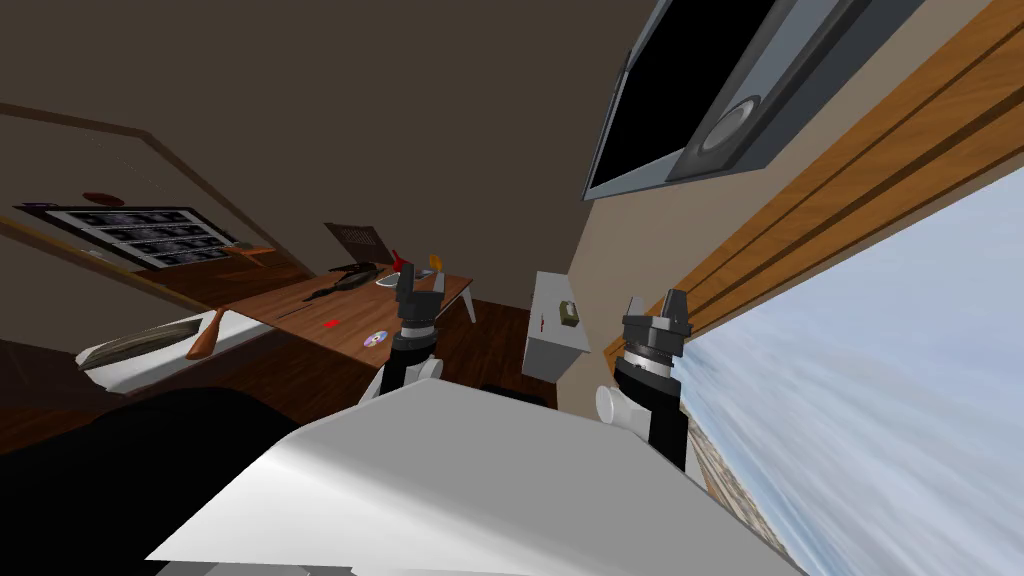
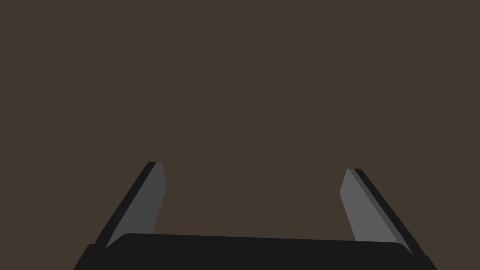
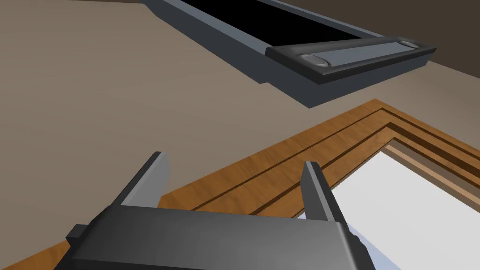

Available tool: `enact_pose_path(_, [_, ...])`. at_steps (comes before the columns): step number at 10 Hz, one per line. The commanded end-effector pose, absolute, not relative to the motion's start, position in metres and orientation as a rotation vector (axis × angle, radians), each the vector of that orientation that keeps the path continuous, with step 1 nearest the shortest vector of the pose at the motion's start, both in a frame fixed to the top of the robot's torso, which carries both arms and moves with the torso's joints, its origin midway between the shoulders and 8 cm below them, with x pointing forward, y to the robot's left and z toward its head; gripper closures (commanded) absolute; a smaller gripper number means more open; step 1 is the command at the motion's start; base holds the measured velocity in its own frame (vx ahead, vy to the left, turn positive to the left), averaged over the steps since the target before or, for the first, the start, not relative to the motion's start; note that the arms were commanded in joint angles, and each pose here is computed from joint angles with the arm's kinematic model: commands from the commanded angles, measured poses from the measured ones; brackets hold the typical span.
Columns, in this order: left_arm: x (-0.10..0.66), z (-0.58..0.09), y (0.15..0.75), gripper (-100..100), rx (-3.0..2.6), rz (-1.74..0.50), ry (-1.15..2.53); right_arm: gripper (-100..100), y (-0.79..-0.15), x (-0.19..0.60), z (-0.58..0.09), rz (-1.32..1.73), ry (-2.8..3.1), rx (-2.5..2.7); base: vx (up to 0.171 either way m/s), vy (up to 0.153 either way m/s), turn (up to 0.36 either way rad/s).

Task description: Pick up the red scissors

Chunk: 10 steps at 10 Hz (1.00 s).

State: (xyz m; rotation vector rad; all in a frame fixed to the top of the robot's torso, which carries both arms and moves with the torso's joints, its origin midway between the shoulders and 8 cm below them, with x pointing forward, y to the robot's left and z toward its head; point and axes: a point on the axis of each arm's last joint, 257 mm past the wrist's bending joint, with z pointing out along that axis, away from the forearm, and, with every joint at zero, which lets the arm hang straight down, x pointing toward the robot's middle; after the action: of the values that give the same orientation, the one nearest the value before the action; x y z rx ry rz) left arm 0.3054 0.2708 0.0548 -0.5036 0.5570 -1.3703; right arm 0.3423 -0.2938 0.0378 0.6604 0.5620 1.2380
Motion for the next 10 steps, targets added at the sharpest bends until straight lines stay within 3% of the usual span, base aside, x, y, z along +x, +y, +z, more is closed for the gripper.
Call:
enact_pose_path(1, [0.305,0.055,0.271,0,-0.504,-1.37,0.557,-100,-0.291,0.345,0.035,1.245,0.593,0.648,-0.019,0.008,0.038])
enact_pose_path(10, [0.305,0.055,0.271,0,-0.504,-1.371,0.557,-100,-0.299,0.382,-0.037,1.292,0.902,0.743,-0.074,0.035,0.144])
